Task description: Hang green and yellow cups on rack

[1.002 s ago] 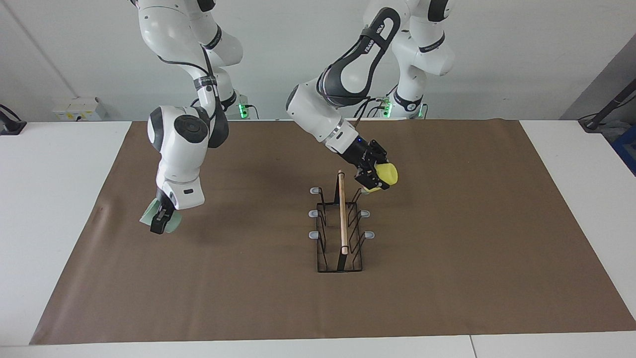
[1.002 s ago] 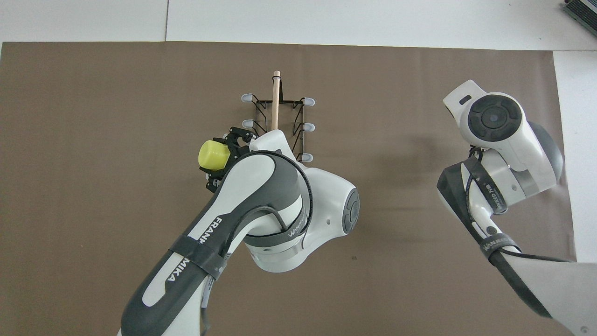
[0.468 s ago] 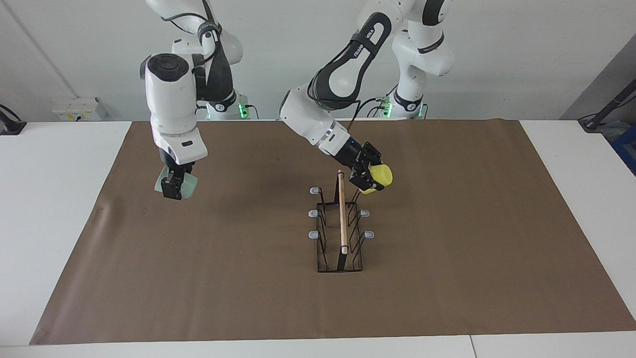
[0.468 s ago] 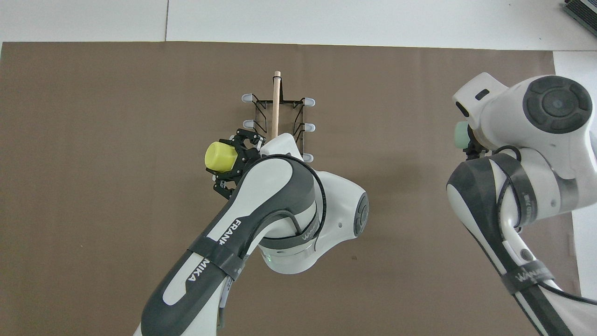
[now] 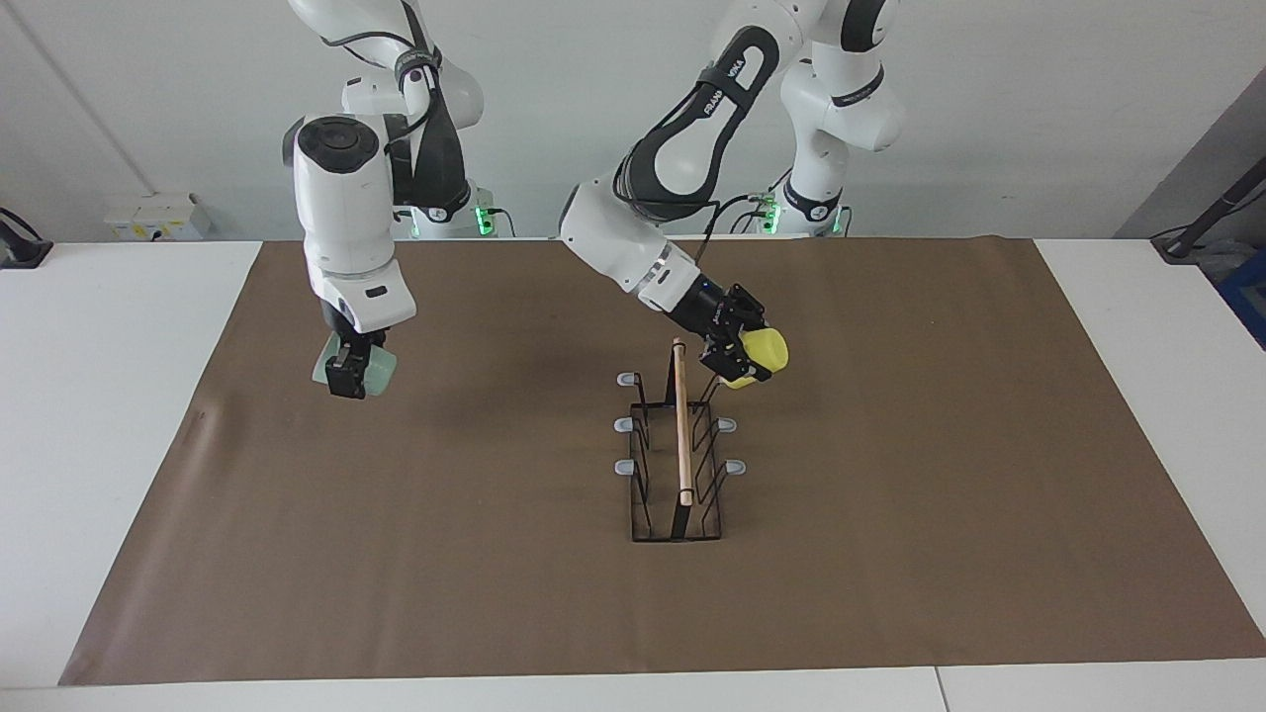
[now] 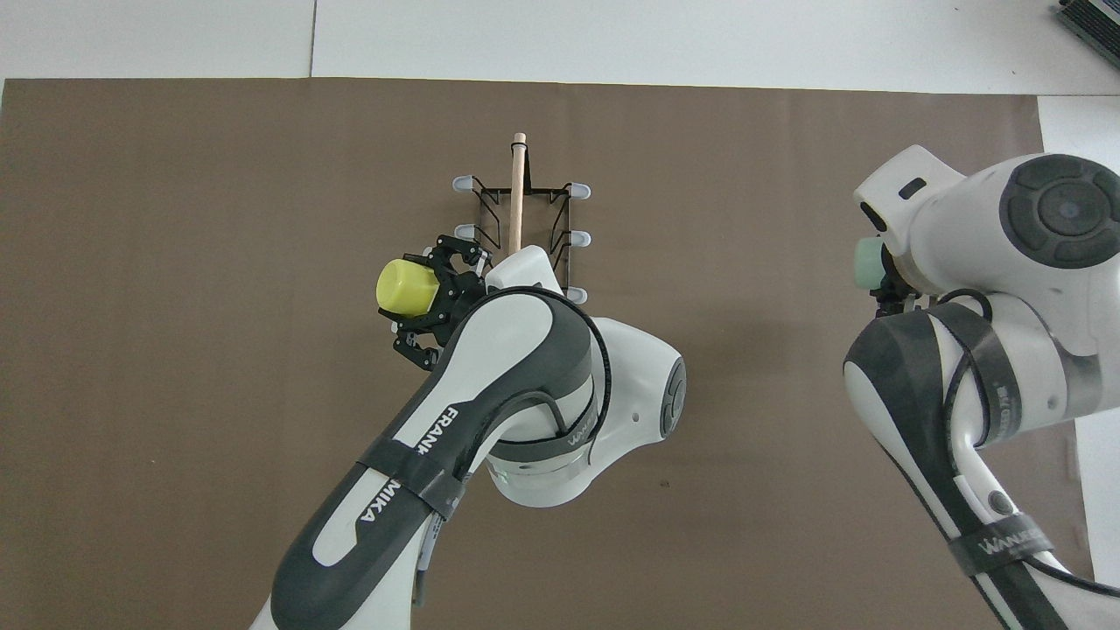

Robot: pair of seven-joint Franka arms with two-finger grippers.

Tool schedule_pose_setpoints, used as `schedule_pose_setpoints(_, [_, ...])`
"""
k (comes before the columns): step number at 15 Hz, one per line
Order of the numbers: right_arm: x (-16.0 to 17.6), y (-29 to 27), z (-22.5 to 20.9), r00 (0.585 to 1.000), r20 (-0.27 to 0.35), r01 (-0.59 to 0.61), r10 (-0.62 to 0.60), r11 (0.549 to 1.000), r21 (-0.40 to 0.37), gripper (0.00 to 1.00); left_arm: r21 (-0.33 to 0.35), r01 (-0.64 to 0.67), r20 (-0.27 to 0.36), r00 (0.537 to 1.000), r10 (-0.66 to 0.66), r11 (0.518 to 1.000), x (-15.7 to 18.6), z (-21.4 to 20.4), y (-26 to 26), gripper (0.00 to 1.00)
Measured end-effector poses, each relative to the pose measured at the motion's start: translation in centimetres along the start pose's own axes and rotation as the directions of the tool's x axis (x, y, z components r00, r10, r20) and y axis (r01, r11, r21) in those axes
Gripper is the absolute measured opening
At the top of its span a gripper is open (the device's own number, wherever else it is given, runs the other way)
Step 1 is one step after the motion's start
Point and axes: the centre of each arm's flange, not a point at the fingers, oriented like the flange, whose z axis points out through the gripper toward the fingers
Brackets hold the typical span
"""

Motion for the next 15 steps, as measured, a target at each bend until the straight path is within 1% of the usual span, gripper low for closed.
schedule_pose_setpoints(2, [-0.1, 0.0, 0.0, 1.000, -0.004, -0.004, 0.004, 1.000, 0.002, 0.65, 0.000, -0.003, -0.001, 1.000, 0.003, 1.000, -0.2, 0.0, 0.0, 0.67])
schedule_pose_setpoints(6, [-0.3, 0.0, 0.2, 0.996, -0.073, -0.054, 0.056, 0.998, 0.033, 0.65, 0.004, -0.015, -0.014, 1.000, 0.015, 1.000, -1.1, 0.5, 0.0, 0.67])
schedule_pose_setpoints(9, [-0.1, 0.3, 0.1, 0.991, -0.110, -0.076, 0.078, 0.997, 0.019, 0.65, 0.004, -0.017, -0.018, 1.000, 0.017, 1.000, -1.4, 0.4, -0.1, 0.67])
schedule_pose_setpoints(11, [-0.3, 0.3, 0.2, 0.979, -0.162, -0.118, 0.124, 0.992, 0.046, 0.65, 0.010, -0.019, -0.031, 0.999, 0.020, 1.000, -2.3, 0.2, 0.0, 0.67])
schedule_pose_setpoints(15, [-1.8, 0.6, 0.7, 0.937, -0.258, -0.210, 0.234, 0.971, 0.116, 0.65, 0.011, -0.021, -0.050, 0.998, 0.022, 1.000, -4.0, -0.6, 0.4, 0.67])
